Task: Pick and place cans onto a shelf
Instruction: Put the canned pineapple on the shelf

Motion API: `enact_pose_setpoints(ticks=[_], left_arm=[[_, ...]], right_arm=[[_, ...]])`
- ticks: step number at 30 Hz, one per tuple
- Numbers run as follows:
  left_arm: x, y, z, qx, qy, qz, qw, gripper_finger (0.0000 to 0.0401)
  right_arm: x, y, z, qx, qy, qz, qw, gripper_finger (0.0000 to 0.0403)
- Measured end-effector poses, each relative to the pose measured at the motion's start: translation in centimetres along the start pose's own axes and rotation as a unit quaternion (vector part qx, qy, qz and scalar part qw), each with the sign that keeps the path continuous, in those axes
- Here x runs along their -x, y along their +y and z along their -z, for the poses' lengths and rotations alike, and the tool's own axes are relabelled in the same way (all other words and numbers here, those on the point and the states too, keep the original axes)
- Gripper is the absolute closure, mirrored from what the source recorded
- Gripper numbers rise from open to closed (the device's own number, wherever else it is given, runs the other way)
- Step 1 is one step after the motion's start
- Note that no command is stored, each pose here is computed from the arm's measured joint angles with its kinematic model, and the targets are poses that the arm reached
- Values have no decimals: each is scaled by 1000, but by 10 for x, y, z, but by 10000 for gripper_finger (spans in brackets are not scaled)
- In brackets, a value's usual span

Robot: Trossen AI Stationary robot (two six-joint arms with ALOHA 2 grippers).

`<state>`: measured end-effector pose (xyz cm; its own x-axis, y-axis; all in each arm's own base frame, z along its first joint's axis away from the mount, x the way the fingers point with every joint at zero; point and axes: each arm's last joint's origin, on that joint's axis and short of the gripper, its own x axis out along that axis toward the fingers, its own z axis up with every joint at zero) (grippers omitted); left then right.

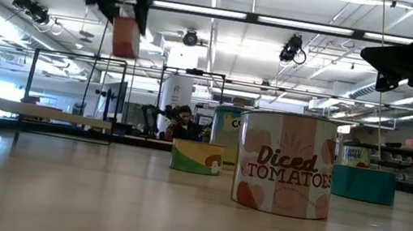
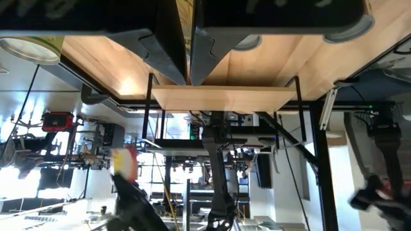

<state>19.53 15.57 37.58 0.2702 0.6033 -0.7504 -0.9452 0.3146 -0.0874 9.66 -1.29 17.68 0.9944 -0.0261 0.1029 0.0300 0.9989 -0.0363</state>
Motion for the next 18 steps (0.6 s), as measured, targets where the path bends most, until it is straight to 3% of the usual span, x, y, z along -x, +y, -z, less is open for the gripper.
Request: enact_pose_setpoints(ticks=[4, 8, 12, 18], left_arm=[[41, -13, 26, -32, 32, 20, 999, 123], [53, -11, 61, -42, 63, -15, 997, 122], [44, -7, 92, -38, 75, -33, 996, 122], [6, 9, 129, -39, 106, -92, 989, 121]], right_arm=[[0, 0, 0, 0, 0, 0, 1000, 376], [0, 0, 0, 0, 0, 0, 1000, 376], [0, 0, 0, -1, 0, 1, 1000, 376], [0, 0, -3, 2, -16, 2, 1000, 376]])
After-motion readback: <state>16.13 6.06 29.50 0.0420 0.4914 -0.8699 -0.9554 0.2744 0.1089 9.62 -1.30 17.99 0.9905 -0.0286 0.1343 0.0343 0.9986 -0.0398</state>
